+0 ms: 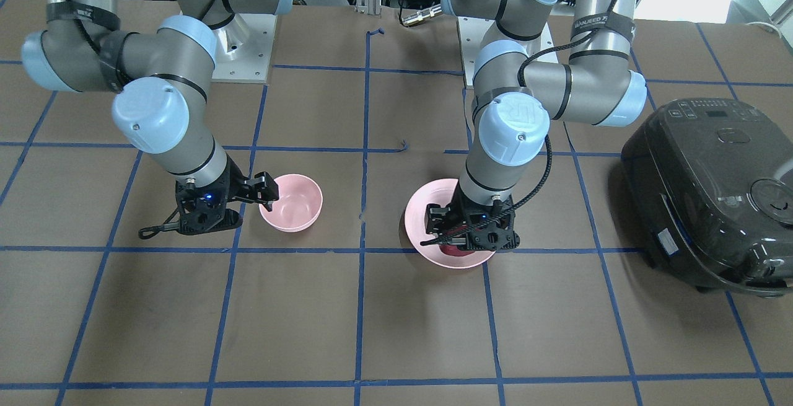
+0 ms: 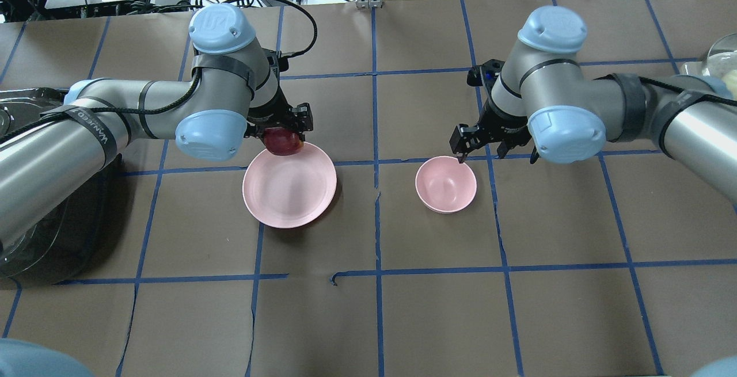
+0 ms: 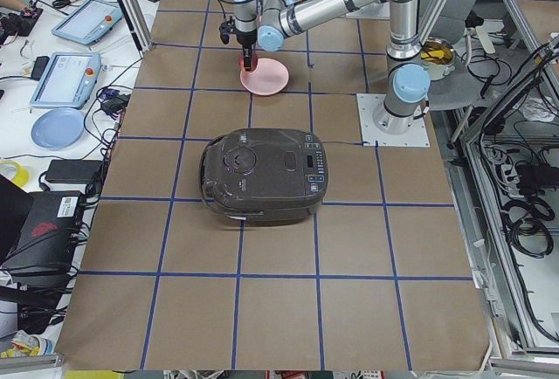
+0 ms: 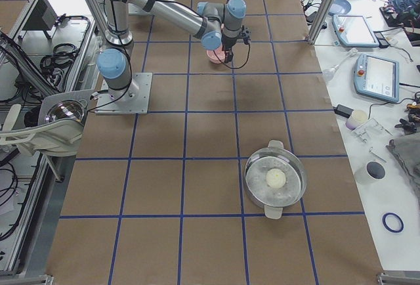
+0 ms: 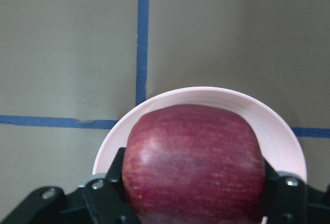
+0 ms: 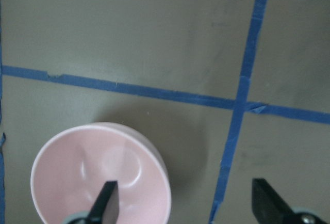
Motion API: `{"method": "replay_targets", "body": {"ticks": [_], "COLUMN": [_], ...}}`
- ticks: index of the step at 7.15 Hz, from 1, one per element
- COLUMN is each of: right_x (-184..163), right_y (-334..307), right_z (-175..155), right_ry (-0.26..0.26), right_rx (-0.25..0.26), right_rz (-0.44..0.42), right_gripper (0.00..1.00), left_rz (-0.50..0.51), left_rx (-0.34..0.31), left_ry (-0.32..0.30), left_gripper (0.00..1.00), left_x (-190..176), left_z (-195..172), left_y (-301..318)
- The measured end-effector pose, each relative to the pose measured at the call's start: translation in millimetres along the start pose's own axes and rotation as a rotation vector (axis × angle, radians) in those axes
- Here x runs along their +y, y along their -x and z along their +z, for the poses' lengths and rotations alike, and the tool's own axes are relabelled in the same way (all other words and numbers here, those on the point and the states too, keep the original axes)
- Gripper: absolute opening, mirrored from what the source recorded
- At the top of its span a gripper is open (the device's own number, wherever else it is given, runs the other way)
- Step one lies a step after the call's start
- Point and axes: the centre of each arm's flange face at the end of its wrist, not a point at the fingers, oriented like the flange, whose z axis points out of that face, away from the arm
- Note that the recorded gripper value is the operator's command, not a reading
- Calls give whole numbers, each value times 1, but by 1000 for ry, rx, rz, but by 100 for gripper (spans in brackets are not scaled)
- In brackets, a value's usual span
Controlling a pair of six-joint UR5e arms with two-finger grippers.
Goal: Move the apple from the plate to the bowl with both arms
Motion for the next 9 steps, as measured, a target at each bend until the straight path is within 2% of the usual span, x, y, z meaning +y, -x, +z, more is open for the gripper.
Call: {"method": "replay_targets", "body": {"ticks": [3, 5, 7, 9], "right_x": [-31, -22, -8, -1], "right_y": [-26, -64, -82, -82], "right_z": [-102, -151, -183, -200], "right_ry": [-24, -79, -138, -184], "right_rx": [89, 106, 121, 143], "right_rz": [38, 110, 160, 233], "right_gripper": [100, 100, 100, 100], "left_rz": [-68, -70, -102, -66], "left_rx": [111, 145, 209, 196], "left_ry": [-26, -38, -48, -54], "left_gripper": [11, 10, 7, 9], "left_x": [16, 50, 81, 102], "left_z": [-27, -32, -26, -4], "left_y": [-85, -145, -196, -233]}}
